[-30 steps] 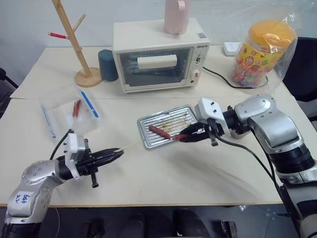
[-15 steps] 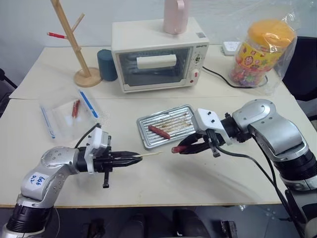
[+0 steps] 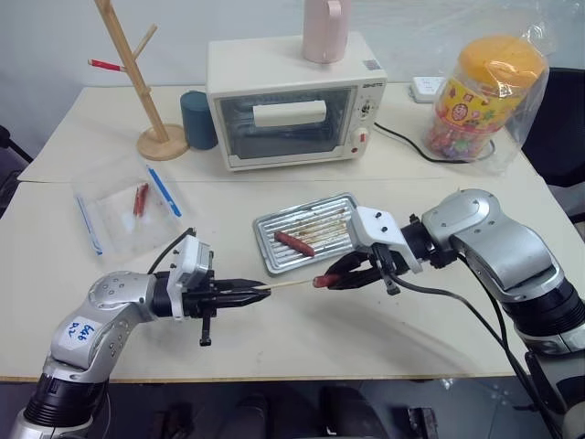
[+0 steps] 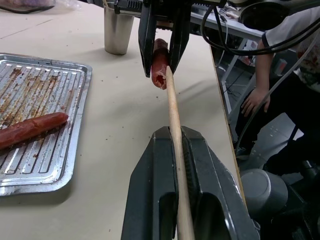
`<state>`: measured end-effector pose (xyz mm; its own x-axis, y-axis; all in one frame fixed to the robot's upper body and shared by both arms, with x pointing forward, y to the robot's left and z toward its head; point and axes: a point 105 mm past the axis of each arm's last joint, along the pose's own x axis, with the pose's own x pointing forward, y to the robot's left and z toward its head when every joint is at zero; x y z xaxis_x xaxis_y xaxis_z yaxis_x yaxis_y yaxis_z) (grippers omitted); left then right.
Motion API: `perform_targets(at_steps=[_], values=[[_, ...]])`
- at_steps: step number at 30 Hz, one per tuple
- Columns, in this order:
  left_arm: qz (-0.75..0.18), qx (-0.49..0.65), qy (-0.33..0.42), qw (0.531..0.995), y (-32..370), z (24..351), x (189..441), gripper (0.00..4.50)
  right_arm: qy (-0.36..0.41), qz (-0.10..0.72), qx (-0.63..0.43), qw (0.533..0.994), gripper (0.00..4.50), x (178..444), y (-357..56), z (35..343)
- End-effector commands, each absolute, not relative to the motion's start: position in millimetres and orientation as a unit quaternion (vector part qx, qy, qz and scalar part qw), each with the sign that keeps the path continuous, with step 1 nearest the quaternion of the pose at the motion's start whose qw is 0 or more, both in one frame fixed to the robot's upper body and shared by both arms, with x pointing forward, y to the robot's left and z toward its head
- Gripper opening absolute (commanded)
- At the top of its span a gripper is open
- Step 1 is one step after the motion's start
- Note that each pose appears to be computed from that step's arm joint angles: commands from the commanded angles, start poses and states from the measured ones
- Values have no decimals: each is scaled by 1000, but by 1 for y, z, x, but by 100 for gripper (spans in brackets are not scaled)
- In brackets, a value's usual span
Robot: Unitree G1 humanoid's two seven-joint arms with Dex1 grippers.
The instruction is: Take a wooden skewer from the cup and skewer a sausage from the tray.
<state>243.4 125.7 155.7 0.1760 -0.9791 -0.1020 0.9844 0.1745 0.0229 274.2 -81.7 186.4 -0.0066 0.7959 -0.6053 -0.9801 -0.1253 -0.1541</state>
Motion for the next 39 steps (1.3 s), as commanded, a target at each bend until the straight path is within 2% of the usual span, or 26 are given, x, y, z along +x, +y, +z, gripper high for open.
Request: perform_targets(at_steps=[1, 11, 39], values=[[-635, 43, 19, 771, 127, 161, 244, 0, 142, 698, -298, 636, 91, 269, -78, 192], [-636, 51, 38, 769, 129, 153, 242, 0, 141, 694, -298, 640, 91, 273, -80, 193], [-638, 49, 33, 767, 121, 149, 246, 0, 138, 697, -296, 638, 91, 271, -77, 194]])
